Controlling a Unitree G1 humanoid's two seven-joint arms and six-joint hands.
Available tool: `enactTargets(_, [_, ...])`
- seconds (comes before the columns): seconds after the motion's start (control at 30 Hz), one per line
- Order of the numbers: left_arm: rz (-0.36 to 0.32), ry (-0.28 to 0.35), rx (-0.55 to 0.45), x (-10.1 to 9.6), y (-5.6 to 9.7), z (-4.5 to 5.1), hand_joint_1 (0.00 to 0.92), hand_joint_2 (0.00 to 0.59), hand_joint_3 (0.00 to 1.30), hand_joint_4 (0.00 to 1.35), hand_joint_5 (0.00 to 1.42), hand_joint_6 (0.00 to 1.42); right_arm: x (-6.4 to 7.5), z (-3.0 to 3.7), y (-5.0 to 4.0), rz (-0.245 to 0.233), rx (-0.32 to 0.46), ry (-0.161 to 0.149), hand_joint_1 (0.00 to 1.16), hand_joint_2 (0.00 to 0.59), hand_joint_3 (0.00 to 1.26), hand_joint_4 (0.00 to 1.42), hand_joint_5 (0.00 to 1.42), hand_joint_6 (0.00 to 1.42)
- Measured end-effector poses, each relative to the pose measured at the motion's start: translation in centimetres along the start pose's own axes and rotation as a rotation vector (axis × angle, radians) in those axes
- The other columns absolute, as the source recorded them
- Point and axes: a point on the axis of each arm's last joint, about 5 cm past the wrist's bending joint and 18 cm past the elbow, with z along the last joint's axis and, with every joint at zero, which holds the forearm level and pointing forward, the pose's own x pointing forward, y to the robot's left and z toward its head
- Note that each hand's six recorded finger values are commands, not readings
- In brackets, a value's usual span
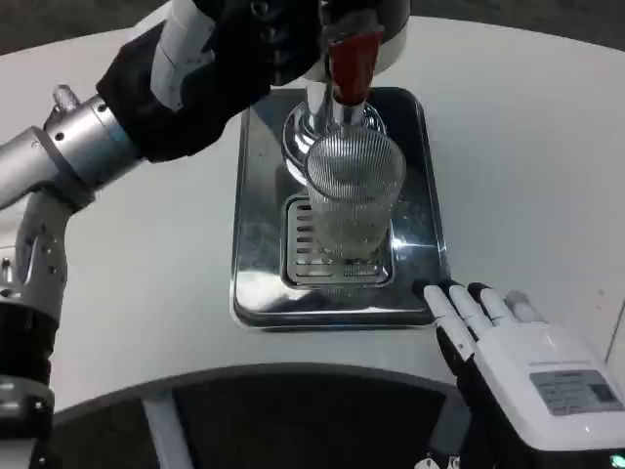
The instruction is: Grasp the cup under the faucet to collect the drink, then remove the cup.
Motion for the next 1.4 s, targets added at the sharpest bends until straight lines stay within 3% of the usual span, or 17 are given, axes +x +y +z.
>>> enactTargets(0.63, [-0.085, 0.0, 0.015, 3.1, 0.2, -0.06, 0.0, 0.006, 0.02, 0.0, 0.05, 0.0, -0.2, -0.01, 0.11, -0.01, 0.017, 0.015, 0.8, 0.272, 0.0, 0.0, 0.0, 0.0])
enactTargets(0.93, [-0.165, -0.01, 0.109, 4.2, 0.6, 0.95, 0.0, 0.012, 0.04, 0.0, 0.07, 0.0, -0.3, -0.04, 0.19, -0.018, 0.03, 0.015, 0.8, 0.272, 0.0, 0.0, 0.0, 0.0])
enactTargets(1.4, [-0.279, 0.022, 0.272, 4.5, 0.9, 2.03, 0.0, 0.022, 0.07, 0.0, 0.08, 0.0, -0.3, -0.08, 0.16, -0.021, 0.033, 0.014, 0.8, 0.272, 0.0, 0.0, 0.0, 0.0])
